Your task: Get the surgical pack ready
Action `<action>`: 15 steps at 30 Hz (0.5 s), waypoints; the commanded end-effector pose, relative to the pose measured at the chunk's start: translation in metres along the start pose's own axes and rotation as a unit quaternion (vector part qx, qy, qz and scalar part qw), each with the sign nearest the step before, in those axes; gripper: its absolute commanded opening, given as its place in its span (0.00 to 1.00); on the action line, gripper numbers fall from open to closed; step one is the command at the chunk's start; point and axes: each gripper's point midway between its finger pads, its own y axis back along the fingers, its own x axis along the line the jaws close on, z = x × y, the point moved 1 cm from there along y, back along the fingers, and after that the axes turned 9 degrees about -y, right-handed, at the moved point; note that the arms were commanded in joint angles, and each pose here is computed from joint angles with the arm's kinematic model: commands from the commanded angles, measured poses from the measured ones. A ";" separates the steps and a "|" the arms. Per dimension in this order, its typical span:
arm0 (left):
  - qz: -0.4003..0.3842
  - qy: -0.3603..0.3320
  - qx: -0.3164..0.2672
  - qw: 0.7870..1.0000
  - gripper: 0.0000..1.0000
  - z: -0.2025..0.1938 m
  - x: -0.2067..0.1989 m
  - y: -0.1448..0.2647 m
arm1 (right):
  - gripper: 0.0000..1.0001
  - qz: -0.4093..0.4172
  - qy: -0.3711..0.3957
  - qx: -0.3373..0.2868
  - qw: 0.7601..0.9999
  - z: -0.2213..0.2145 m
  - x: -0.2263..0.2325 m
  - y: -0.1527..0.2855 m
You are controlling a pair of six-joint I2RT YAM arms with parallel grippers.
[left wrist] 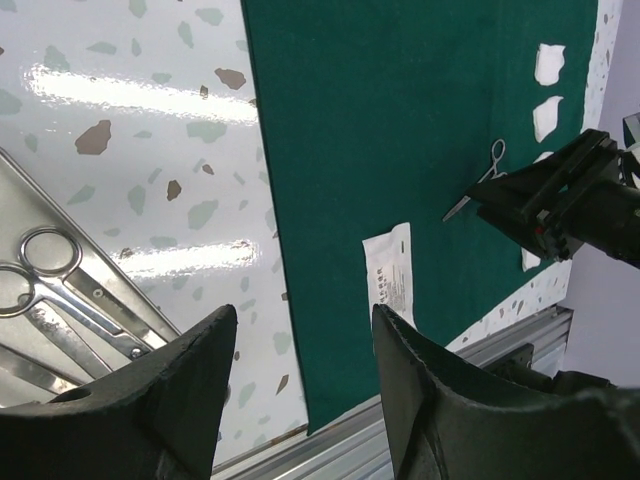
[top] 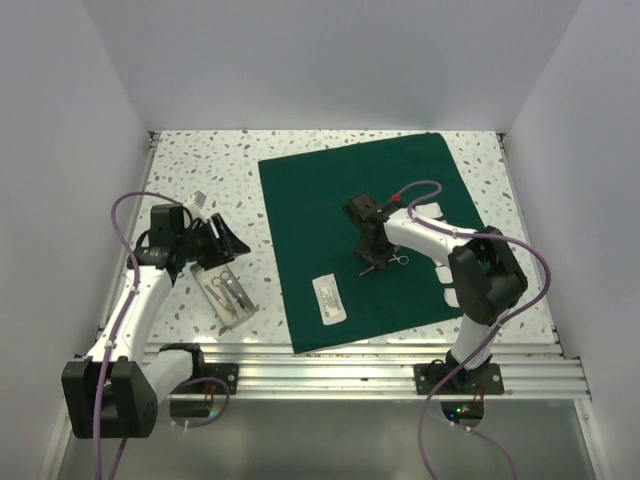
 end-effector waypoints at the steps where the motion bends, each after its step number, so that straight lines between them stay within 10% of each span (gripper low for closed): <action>1: -0.029 -0.007 -0.024 0.999 0.61 0.012 -0.014 0.001 | 0.44 -0.028 -0.038 -0.024 0.999 0.007 -0.007 -0.002; 15: -0.041 -0.014 -0.025 0.999 0.60 0.013 -0.024 0.000 | 0.33 -0.040 -0.041 -0.013 0.998 -0.007 -0.013 -0.020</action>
